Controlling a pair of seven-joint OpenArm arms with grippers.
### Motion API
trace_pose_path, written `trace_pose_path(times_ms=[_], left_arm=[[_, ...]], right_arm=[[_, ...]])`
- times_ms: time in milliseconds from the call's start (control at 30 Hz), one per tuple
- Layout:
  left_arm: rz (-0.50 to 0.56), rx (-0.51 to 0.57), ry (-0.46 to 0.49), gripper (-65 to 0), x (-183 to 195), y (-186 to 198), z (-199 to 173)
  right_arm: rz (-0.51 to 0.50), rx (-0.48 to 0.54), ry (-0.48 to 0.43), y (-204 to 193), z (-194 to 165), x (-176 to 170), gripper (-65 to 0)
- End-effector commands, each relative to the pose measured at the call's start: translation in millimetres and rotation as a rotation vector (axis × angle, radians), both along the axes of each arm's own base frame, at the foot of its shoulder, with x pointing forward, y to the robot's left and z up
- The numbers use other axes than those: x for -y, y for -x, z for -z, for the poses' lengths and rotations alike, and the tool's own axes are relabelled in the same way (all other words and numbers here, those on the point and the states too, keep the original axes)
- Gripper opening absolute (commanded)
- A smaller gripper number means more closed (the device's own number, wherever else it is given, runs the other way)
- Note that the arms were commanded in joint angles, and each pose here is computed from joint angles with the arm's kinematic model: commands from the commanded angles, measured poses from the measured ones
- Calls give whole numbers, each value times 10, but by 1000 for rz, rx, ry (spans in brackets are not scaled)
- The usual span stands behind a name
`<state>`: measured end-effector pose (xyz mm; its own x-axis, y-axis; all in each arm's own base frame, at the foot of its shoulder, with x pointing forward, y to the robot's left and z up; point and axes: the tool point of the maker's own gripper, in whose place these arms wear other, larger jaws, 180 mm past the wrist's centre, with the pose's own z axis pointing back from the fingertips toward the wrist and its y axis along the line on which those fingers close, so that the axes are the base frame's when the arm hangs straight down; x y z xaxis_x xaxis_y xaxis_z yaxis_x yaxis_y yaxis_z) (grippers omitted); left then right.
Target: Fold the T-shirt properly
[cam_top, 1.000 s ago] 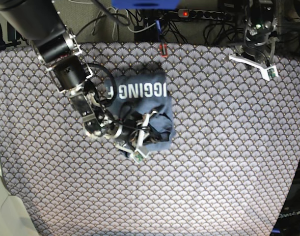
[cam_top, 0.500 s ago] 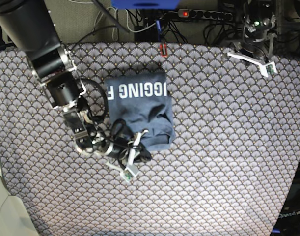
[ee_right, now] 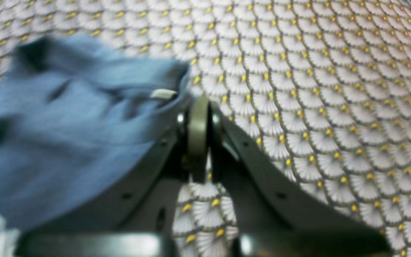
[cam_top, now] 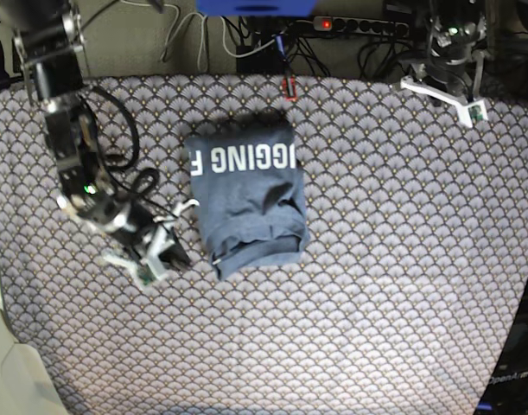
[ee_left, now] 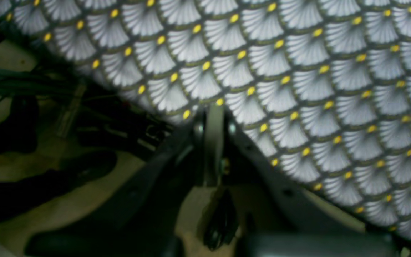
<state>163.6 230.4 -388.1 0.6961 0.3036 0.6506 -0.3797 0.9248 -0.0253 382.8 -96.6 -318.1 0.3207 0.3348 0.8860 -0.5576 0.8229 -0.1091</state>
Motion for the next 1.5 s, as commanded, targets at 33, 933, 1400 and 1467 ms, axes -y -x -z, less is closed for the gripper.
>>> trace_pose_path(times_ms=[33,933,1400,1467], left_arm=[[78,4,-28,-641,59,51,-89],[369,-411,-11,-641,613,1420,1450],[355,-501,-156,-641,599,1807,2546],[356,-525,-183,-641,526,1800,2604]], right_arm=[[19,88,5,248,-372,135,-650],[323,-654,-136,3673,1892,678,-650],[578,-674,45,3588,3174,1059,-650],[570,-673,124,3570,3221,1028,-650]])
